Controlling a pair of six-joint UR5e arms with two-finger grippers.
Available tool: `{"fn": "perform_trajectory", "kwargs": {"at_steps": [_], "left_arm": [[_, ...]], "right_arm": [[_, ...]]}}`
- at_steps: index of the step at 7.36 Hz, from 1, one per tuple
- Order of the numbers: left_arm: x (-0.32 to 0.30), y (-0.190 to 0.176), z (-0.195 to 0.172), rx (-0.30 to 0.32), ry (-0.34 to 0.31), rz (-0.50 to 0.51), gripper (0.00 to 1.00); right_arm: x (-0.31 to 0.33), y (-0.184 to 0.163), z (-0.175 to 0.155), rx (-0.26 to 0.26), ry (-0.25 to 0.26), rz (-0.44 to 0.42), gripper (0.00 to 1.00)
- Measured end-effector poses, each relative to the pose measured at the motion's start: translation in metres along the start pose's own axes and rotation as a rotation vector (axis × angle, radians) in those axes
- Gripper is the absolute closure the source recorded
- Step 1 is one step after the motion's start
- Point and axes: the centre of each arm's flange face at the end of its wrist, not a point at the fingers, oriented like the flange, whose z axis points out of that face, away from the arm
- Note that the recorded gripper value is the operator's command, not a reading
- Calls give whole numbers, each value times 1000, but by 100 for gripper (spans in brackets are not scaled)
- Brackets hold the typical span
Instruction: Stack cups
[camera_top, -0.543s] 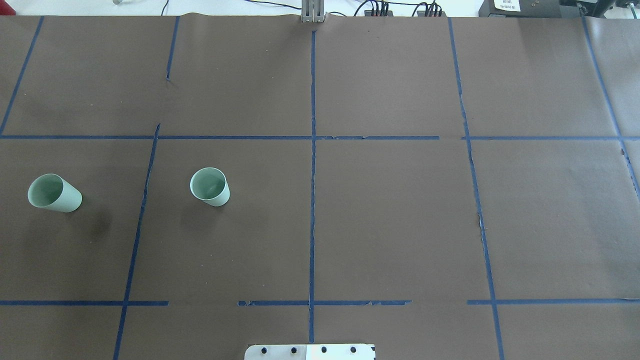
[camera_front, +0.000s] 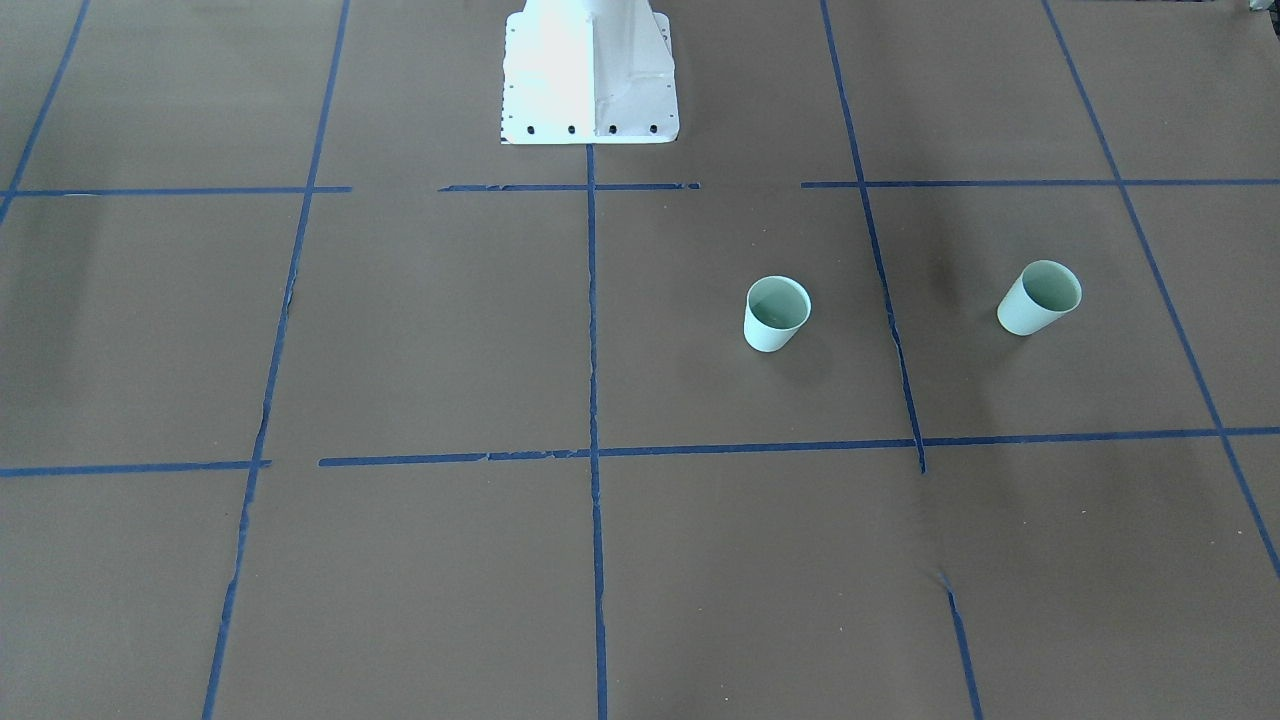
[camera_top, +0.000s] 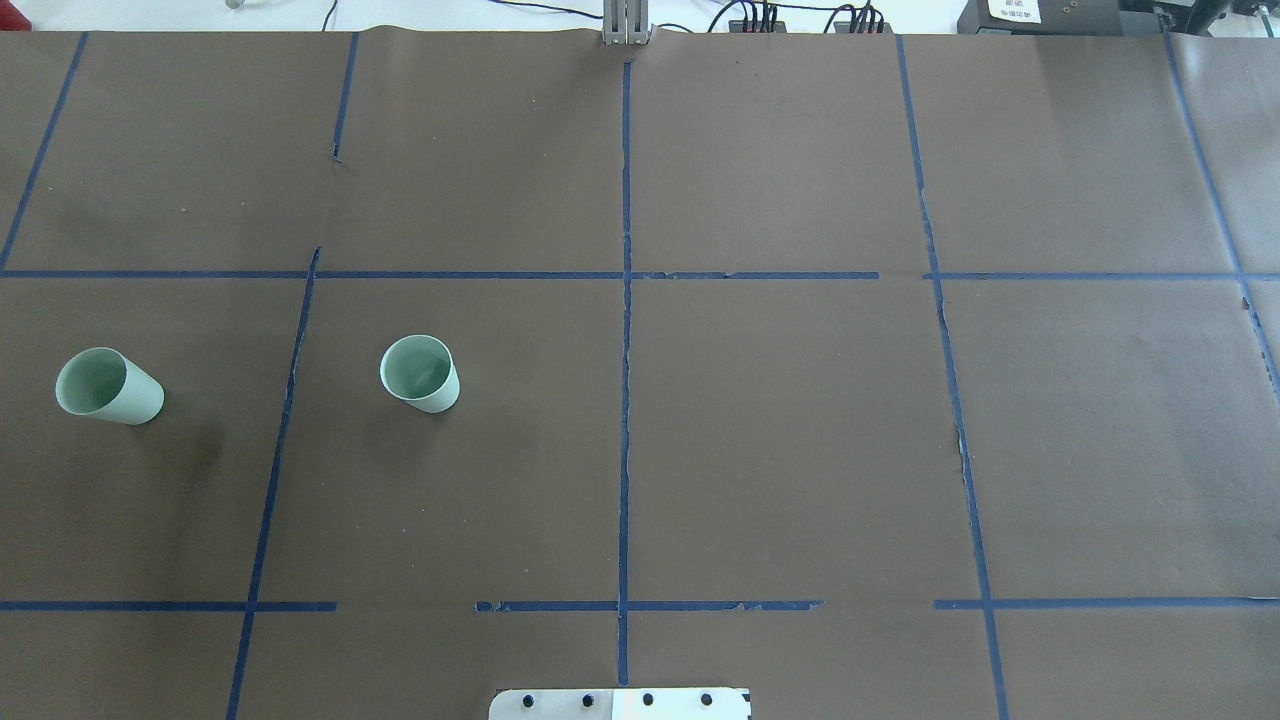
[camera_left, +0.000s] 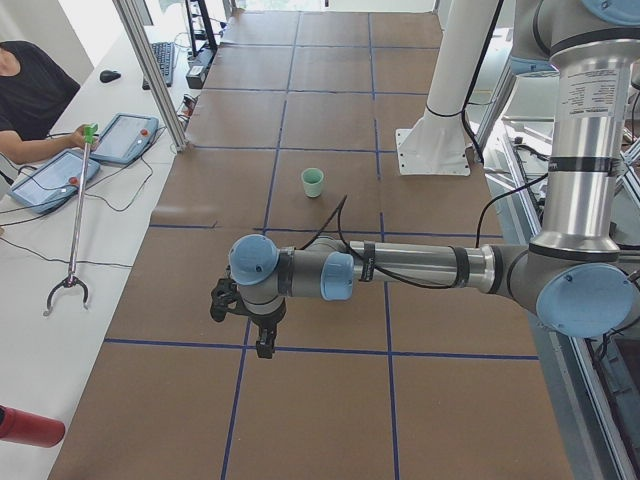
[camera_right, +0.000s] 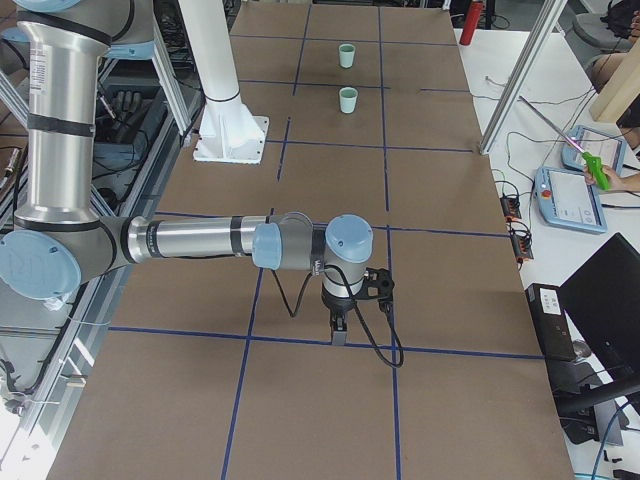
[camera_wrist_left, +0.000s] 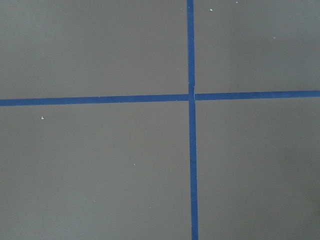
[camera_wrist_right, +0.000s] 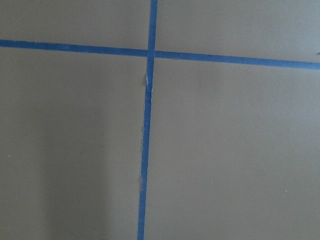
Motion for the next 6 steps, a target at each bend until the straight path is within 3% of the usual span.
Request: {"fn": "perform_trajectory", "kwargs": {"at_steps": [3, 6], "left_arm": [[44, -21, -13, 34, 11, 52, 0], [114, -17, 23, 39, 43, -34, 0]], "right_arm": [[0, 0, 0, 0, 0, 0, 0], [0, 0, 0, 0, 0, 0, 0]]}}
